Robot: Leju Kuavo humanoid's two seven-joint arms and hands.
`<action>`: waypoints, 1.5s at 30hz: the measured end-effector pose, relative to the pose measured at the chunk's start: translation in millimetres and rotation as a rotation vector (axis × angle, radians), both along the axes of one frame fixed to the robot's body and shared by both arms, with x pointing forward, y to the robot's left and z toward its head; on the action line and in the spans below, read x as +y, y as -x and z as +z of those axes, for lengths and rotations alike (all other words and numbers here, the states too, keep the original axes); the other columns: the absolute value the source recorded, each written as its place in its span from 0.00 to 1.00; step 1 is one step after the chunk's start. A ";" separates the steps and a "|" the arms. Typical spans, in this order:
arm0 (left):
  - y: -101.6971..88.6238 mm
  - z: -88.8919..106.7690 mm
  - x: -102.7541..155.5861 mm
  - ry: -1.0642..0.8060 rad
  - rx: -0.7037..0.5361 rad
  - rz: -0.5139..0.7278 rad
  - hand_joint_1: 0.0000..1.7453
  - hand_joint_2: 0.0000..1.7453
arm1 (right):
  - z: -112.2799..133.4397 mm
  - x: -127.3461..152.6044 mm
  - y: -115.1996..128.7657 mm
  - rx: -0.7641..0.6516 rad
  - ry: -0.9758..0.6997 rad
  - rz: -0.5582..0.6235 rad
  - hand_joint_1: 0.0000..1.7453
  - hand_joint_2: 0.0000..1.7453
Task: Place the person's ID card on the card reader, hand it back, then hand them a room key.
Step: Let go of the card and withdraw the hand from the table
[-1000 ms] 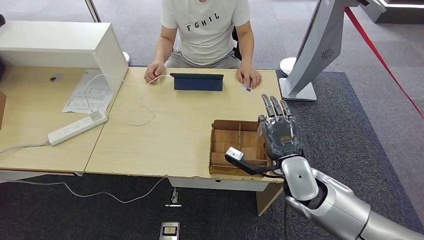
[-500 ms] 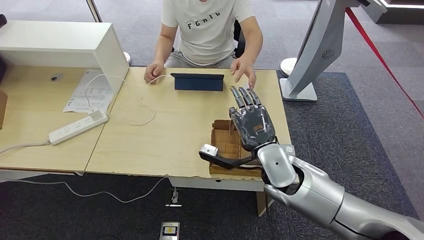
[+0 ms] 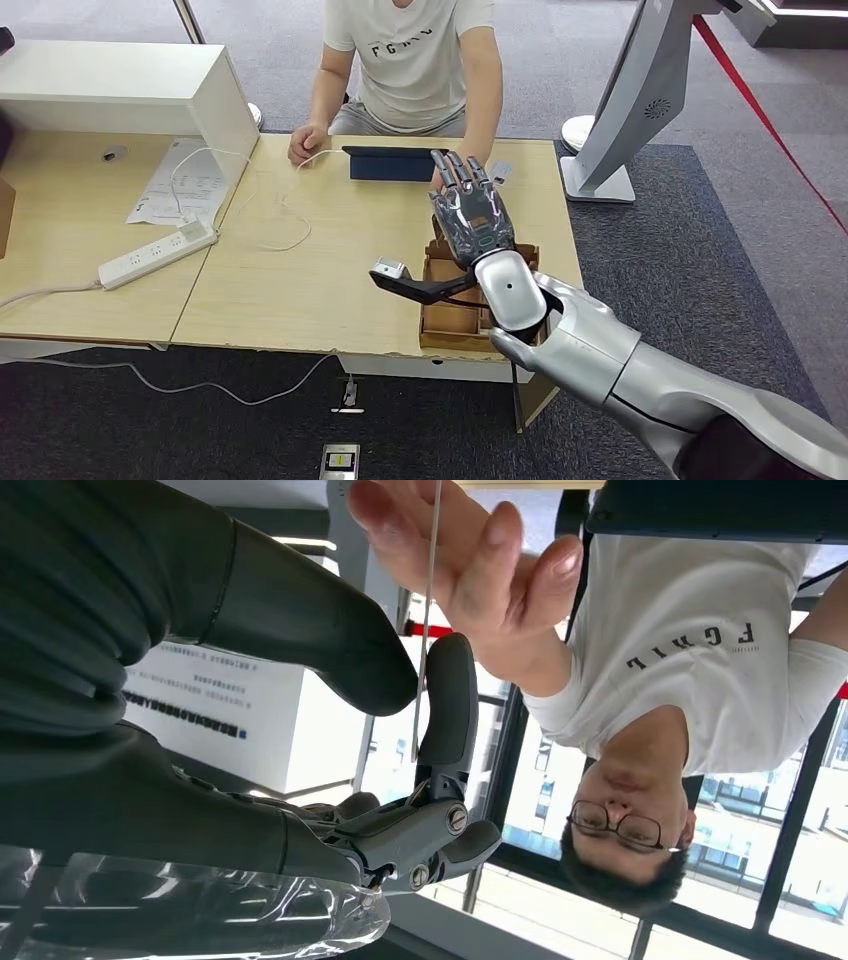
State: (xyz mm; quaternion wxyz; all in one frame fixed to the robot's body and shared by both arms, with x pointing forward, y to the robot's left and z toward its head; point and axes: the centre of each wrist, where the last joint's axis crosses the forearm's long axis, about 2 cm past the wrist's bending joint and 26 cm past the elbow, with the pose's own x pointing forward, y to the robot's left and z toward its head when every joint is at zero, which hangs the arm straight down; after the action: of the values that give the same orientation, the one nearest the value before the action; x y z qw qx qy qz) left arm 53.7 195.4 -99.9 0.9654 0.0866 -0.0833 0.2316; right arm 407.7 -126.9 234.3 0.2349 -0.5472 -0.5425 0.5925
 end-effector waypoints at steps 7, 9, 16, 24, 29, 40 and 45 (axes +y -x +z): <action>0.5 0.2 -1.1 -0.006 0.010 0.016 0.00 0.00 | -2.7 1.6 -8.3 0.015 0.041 -0.056 1.00 1.00; 0.5 0.4 -2.0 -0.006 0.013 0.022 0.00 0.00 | -4.5 0.7 -10.2 0.026 0.051 -0.075 1.00 1.00; 0.7 1.3 -5.9 -0.010 0.038 0.064 0.00 0.00 | -9.7 3.4 -12.9 0.055 0.070 -0.097 1.00 1.00; 0.5 1.8 -7.9 -0.007 0.042 0.080 0.00 0.00 | -14.3 6.0 -14.9 0.106 0.098 -0.101 0.00 0.00; 0.7 1.8 -7.9 -0.010 0.044 0.088 0.00 0.00 | -16.9 1.1 -18.1 0.116 0.108 -0.159 0.00 0.00; 1.7 1.5 -7.5 0.003 0.055 0.124 0.00 0.00 | 5.4 -66.8 -41.4 0.087 -0.137 -0.401 0.00 0.00; 2.3 1.6 -8.0 0.002 0.070 0.157 0.00 0.00 | 1.9 -128.3 -41.0 0.027 -0.331 -0.477 0.00 0.00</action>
State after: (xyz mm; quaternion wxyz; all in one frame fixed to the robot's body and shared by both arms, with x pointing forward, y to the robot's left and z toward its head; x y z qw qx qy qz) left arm 51.4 187.4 -98.2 0.9466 0.1000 -0.0422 0.3035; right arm 448.6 -255.2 236.2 0.4610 -0.6056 -0.4847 0.4311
